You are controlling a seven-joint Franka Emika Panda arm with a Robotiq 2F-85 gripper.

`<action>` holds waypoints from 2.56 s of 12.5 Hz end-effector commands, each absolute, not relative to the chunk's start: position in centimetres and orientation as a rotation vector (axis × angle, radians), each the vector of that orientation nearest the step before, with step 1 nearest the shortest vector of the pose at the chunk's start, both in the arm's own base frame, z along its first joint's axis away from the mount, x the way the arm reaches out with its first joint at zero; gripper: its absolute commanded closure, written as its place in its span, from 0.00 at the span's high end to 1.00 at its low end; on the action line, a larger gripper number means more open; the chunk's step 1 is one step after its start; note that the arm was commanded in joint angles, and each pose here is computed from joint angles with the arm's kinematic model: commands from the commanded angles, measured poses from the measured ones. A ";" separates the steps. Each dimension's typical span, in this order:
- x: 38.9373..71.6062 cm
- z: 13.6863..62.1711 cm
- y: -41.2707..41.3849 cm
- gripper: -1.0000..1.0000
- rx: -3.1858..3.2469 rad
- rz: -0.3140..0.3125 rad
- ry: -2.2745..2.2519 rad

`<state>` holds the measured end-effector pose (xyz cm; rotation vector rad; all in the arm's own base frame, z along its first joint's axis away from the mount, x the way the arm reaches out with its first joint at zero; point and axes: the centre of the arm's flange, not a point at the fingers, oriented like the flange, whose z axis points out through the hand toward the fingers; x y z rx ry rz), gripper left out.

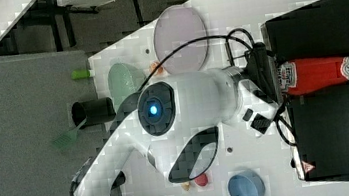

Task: Pick Ketchup from oven and place it on table.

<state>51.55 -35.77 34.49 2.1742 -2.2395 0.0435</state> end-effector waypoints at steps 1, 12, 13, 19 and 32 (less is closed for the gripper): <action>50.6 37.4 -37.5 0.63 2.143 0.116 -2.295; 57.1 59.8 -18.8 0.63 2.599 0.140 -1.818; 57.4 60.2 -15.2 0.63 2.660 0.091 -1.738; 58.0 56.3 0.2 0.63 2.839 -0.137 -1.349; 52.3 27.7 0.0 0.63 2.791 -0.151 -1.318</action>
